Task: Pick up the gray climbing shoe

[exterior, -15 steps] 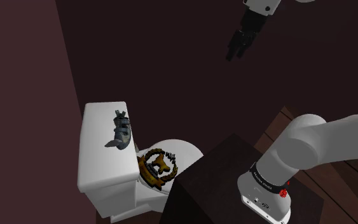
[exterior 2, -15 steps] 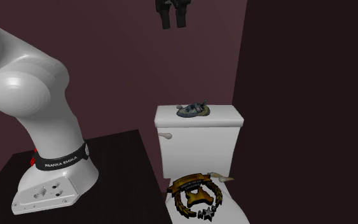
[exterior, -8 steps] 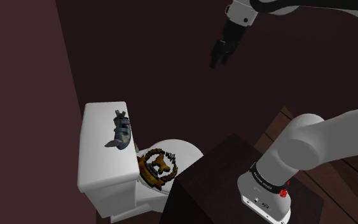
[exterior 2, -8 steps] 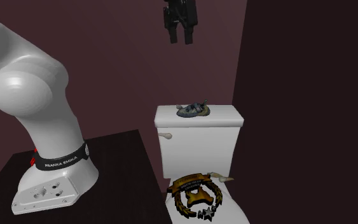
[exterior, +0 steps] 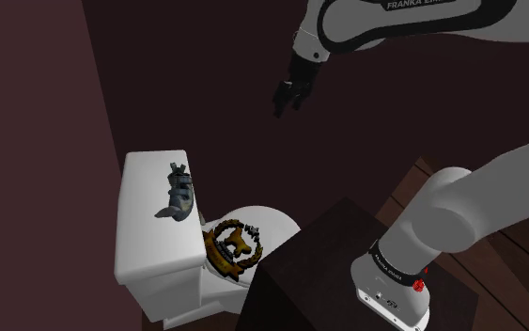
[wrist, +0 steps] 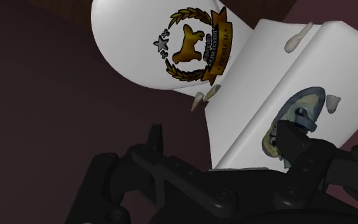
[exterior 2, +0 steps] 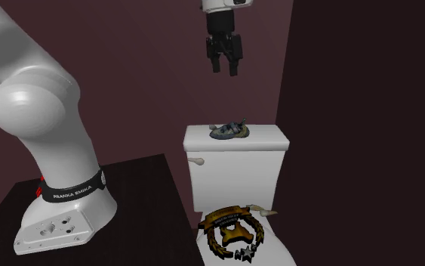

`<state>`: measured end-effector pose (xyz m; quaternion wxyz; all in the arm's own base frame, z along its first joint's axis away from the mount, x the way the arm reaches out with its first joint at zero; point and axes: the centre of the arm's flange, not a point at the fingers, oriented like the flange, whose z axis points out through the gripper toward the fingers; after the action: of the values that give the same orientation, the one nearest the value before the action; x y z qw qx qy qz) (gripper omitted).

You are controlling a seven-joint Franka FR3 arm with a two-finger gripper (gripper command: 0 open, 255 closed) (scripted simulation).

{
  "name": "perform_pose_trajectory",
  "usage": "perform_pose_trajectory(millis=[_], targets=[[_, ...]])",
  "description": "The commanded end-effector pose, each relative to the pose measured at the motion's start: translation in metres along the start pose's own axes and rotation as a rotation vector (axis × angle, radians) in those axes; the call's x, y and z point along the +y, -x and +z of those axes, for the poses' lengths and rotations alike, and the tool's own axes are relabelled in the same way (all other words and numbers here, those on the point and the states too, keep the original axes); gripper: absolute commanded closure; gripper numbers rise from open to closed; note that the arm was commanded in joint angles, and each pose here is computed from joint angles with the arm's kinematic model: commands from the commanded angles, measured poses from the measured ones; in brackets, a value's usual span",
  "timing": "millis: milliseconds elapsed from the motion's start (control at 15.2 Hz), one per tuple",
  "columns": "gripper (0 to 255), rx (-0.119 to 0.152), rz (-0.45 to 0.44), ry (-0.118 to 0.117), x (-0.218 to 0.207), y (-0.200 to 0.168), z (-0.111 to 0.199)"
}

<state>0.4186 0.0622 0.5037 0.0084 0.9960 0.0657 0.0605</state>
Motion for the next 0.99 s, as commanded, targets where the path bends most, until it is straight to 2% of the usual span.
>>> perform_pose_trajectory(millis=[0,924], targets=[[0,0.003,-0.008,-0.001,-0.015,-0.016,0.018],[0,0.015,-0.063,0.001,-0.110,-0.113,0.142]])
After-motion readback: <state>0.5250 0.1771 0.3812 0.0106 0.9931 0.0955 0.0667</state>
